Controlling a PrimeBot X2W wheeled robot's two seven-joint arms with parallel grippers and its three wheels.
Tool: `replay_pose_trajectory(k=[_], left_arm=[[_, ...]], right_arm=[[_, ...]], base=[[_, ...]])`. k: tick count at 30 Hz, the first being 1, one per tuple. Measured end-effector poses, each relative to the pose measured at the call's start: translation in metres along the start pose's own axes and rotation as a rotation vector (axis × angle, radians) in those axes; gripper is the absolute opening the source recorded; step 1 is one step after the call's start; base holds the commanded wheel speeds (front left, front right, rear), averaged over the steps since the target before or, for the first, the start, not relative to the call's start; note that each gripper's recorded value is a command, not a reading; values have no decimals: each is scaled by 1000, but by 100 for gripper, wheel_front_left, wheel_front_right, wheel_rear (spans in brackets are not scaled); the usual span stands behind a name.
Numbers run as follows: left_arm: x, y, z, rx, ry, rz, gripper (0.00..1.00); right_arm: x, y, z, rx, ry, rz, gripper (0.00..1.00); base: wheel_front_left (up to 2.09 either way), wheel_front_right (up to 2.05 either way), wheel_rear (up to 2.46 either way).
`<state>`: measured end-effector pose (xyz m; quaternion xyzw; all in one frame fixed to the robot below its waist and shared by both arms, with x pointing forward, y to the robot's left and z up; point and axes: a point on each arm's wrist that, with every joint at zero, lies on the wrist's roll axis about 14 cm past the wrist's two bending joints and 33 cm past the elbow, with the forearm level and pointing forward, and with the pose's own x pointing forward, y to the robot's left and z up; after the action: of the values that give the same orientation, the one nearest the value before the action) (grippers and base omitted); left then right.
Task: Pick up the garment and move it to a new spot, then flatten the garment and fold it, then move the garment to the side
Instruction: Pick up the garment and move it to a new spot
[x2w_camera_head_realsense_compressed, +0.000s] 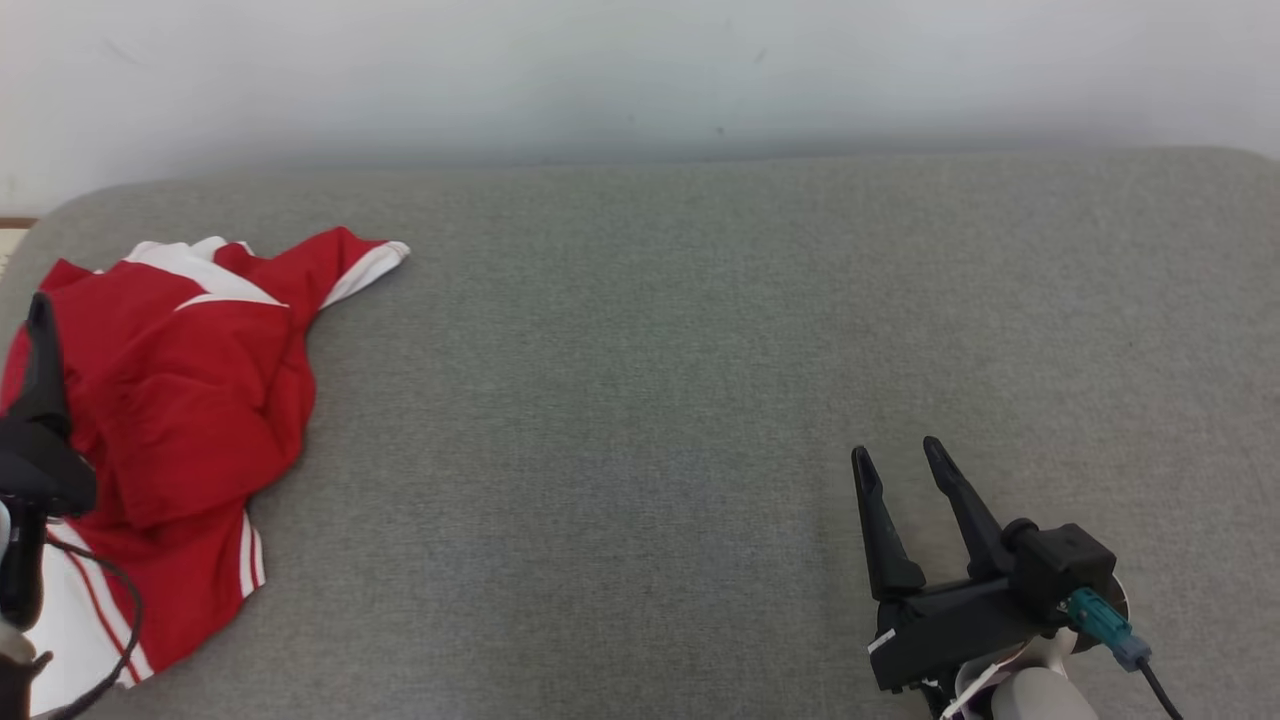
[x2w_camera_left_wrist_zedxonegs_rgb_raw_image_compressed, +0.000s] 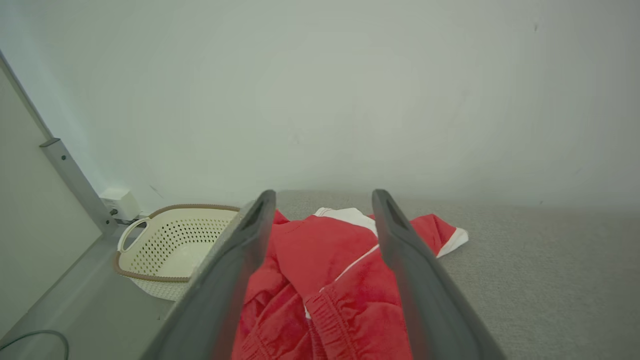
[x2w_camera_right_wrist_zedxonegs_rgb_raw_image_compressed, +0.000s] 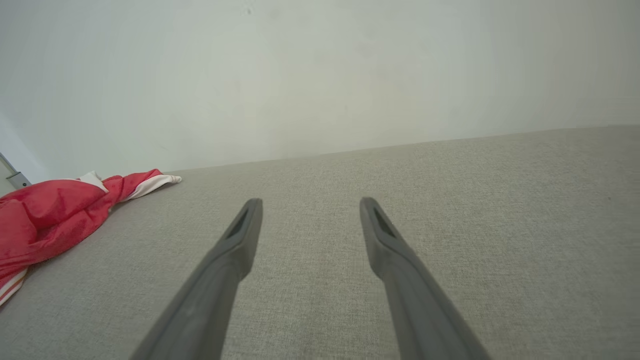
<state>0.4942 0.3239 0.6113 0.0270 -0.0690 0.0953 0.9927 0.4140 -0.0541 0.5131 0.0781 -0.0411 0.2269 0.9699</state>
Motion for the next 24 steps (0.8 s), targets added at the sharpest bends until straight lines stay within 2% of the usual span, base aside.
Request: replay_pose_trajectory(k=[10,14,24], left_arm=[[21,-15,-61,-8,228,-49,100],[27,-20,-73,-1,282,-65,100],[22,-30,-118,23,514,-101,100]], right_arm=[[-3,-21,-3,-7,7,-53,100],[-6,-27,-4,-8,10,-73,100],[-9,-38,-3,-13,11,-105,100]], base=[[0,0,0],[0,0,0],[0,0,0]])
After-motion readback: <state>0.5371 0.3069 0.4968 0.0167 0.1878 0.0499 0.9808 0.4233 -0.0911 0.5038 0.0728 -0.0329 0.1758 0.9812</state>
